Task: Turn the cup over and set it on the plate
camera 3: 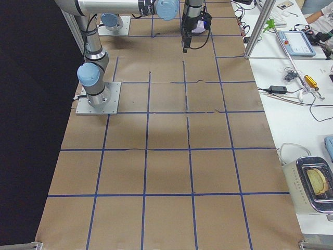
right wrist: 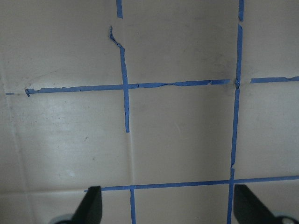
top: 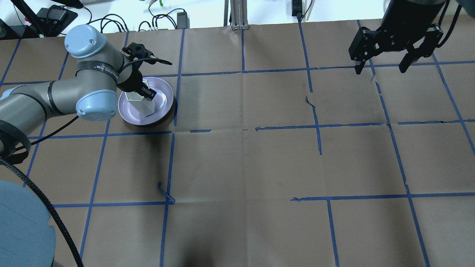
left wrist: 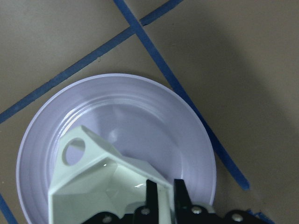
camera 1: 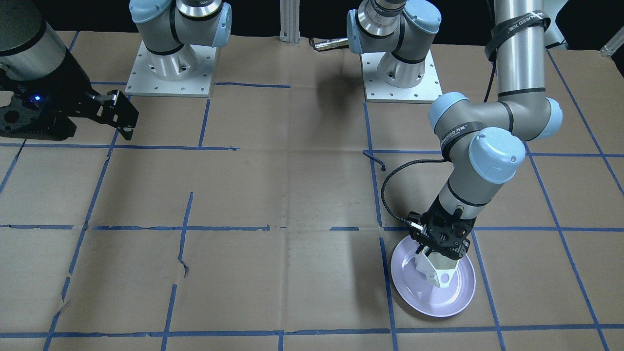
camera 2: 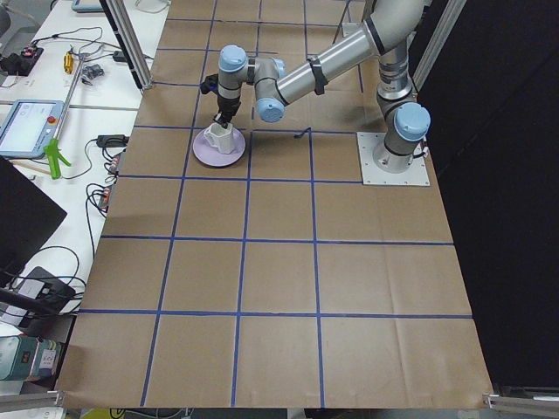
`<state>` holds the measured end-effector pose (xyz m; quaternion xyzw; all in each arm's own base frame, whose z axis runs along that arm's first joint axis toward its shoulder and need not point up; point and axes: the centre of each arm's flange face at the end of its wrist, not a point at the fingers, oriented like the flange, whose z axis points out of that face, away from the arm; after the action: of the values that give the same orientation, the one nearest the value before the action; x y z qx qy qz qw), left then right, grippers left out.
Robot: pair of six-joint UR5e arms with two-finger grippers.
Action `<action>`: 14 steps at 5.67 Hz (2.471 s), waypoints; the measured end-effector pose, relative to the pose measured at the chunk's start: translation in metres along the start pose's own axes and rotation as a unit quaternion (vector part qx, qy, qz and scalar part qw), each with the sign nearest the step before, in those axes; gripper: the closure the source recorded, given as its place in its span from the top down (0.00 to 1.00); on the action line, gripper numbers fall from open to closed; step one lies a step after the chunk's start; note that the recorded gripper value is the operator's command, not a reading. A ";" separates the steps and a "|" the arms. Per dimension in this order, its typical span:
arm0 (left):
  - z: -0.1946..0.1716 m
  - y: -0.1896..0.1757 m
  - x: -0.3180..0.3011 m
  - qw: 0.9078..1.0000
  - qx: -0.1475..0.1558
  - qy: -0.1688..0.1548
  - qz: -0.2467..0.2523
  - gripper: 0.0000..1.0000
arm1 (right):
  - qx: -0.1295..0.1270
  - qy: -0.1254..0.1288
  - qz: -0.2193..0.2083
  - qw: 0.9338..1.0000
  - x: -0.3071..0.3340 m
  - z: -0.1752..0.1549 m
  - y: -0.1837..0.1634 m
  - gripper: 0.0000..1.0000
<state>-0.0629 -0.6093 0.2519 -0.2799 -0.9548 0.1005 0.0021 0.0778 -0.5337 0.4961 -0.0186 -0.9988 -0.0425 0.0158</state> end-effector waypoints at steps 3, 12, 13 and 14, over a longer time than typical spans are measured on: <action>-0.042 -0.007 0.004 0.994 -0.022 0.012 -0.107 0.99 | 0.000 0.000 0.000 1.000 0.000 0.000 0.000 1.00; -0.247 0.010 0.103 0.949 -0.123 0.006 -0.289 0.99 | 0.000 0.000 0.000 1.000 0.000 0.000 0.000 1.00; -0.246 0.018 0.105 0.950 -0.125 -0.004 -0.287 0.99 | 0.000 0.000 0.000 1.000 0.000 0.000 0.000 1.00; -0.246 0.021 0.105 0.950 -0.124 -0.008 -0.288 0.99 | 0.000 0.000 0.000 1.000 0.000 0.000 0.000 1.00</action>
<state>-0.1260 -0.4888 0.4838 0.0093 -0.9997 -0.0216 -0.0117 0.0778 -0.5337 0.4961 -0.0187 -0.9988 -0.0425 0.0157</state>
